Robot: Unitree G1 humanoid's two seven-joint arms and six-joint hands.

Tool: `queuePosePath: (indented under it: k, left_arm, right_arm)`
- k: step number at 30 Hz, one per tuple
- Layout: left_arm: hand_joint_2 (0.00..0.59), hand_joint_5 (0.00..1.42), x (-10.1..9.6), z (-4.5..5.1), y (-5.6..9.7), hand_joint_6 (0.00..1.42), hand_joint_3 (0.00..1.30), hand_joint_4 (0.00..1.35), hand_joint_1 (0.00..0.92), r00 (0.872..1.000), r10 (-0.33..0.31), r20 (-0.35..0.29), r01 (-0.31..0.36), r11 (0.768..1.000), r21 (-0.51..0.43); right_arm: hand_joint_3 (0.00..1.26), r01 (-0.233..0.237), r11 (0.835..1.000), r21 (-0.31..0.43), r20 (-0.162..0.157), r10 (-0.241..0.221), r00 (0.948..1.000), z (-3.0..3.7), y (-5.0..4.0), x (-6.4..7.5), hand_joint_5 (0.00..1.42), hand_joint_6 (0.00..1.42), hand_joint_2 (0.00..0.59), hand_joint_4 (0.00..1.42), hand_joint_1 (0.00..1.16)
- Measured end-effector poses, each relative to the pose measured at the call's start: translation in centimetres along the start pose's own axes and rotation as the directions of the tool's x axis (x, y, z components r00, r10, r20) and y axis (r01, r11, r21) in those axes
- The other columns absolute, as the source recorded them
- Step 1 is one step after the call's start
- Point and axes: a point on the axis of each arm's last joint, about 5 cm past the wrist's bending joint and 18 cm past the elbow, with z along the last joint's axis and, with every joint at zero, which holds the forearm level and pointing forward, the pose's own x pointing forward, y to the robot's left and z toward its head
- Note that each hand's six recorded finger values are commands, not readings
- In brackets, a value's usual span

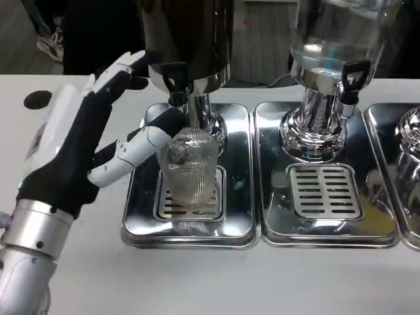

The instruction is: Grasp the cup under the faucet to collect the drink, then remove the cup.

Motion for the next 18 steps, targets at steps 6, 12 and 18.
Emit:
queuePosePath:
  k: [6,12,18]
  left_arm:
    - [0.051,0.23,0.7,-0.71,0.2,0.0,0.21,0.0,0.0,0.999,0.014,-0.031,-0.014,1.0,-0.02]
    - [0.051,0.24,1.3,-1.58,0.0,0.0,0.21,0.0,0.0,0.998,0.0,-0.066,-0.003,0.999,-0.047]
    - [0.05,0.24,1.8,-1.66,-0.7,0.0,0.22,0.01,0.0,0.997,-0.035,-0.064,0.032,0.998,-0.054]
  right_arm:
    - [0.39,0.002,1.0,0.0,0.0,-0.002,1.0,-0.02,-0.04,0.0,0.3,0.18,0.517,0.39,0.69]
    - [0.39,0.007,1.0,-0.003,-0.001,-0.007,1.0,-0.08,-0.13,0.0,0.3,0.18,0.517,0.39,0.69]
    - [0.39,0.013,1.0,-0.002,-0.004,-0.013,0.9999,-0.12,-0.19,0.1,0.3,0.18,0.521,0.39,0.69]
